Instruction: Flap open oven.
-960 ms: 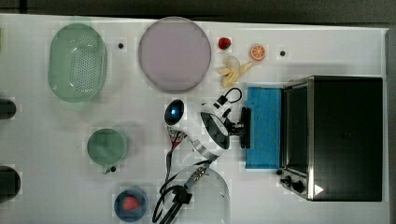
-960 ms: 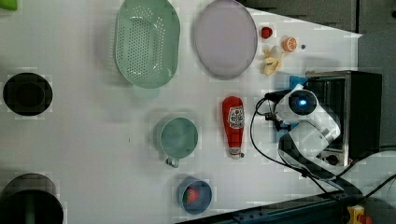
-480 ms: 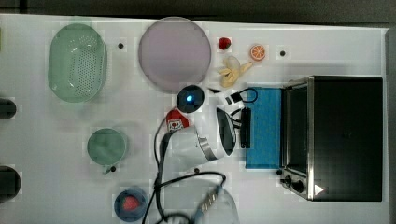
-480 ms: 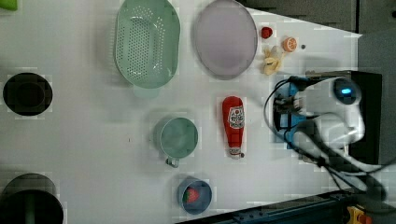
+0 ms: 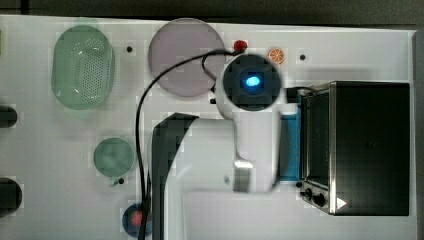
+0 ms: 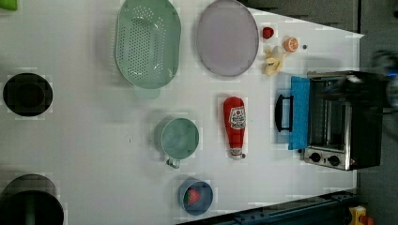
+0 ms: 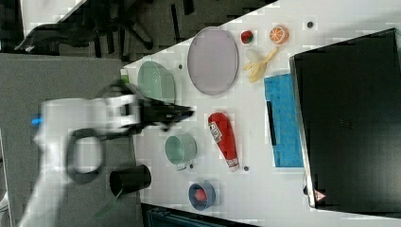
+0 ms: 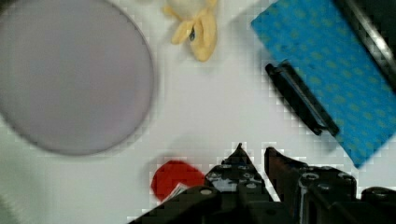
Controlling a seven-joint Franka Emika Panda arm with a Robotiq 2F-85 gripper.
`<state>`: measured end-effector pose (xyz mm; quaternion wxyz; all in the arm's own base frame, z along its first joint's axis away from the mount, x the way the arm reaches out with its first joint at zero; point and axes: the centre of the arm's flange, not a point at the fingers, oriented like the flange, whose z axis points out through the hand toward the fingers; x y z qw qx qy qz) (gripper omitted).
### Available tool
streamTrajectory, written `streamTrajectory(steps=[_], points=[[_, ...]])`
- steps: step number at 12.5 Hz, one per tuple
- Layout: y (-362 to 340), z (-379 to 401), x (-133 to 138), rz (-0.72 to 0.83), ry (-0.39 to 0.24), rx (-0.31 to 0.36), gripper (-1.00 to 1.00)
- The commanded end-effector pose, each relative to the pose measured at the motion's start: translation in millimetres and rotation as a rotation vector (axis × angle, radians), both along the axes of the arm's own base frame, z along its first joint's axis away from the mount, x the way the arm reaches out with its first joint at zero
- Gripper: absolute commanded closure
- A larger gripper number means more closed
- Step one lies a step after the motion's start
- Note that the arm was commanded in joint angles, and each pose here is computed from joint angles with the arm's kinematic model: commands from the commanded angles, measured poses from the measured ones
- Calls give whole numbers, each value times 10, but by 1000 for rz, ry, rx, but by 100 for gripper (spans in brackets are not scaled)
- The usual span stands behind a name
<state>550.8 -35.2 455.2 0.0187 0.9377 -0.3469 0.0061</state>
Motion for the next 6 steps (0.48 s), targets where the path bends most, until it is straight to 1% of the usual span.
streamTrajectory(steps=[1,3,4,5,6], points=[[-100,861,-115,-83,5,27,65],[-114,1206,-318,-96,102,41,65],[-108,1308,-368,-97,123,43,65],[-128,1380,-372,-100,117,42,65],[-146,1448,-337,-103,83,41,65]])
